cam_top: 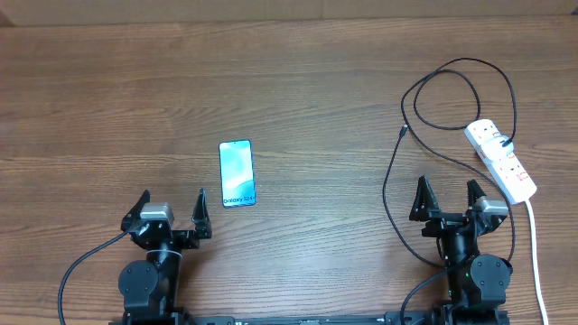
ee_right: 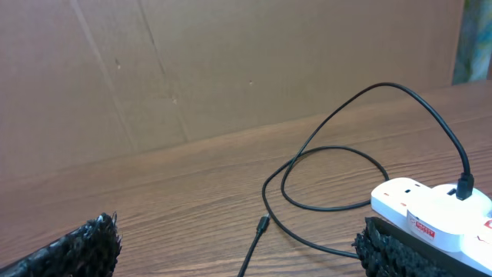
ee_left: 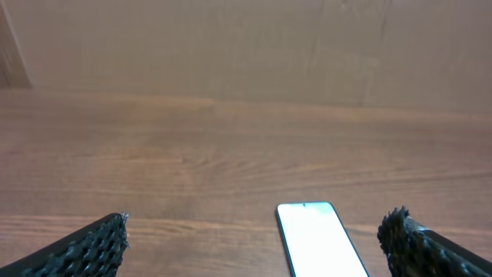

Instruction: Plug charger to phone and switch on socket

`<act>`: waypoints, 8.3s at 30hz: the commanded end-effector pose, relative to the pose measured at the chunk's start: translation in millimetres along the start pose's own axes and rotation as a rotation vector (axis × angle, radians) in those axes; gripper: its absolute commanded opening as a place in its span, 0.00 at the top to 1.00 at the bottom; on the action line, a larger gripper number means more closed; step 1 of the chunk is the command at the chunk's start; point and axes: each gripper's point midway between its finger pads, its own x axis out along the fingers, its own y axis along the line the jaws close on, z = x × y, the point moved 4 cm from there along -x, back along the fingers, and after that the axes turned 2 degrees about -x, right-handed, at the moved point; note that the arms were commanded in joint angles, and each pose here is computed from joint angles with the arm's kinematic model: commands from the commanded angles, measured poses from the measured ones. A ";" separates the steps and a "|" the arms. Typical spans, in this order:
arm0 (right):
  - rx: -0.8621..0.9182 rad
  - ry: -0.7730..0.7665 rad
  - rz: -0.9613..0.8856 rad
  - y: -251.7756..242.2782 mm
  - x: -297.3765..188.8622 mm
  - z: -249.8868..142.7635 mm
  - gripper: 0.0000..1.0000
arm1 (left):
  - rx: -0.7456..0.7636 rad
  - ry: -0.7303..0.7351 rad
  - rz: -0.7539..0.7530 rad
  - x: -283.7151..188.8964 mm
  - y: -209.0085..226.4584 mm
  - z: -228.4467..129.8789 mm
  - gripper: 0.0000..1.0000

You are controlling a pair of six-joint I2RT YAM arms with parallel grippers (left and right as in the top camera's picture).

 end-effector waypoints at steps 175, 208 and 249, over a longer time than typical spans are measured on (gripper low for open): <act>-0.008 -0.005 -0.003 -1.1 0.1 -1.7 0.00 | -0.121 1.457 0.220 169.3 -98.1 -88.2 0.51; -0.008 -0.005 -0.003 -1.1 0.1 -1.7 0.00 | -0.382 1.732 0.013 129.2 -149.8 -7.0 0.54; -0.008 -0.005 -0.003 -1.1 0.1 -1.7 0.00 | -0.542 1.960 -0.109 88.2 -169.6 11.5 0.56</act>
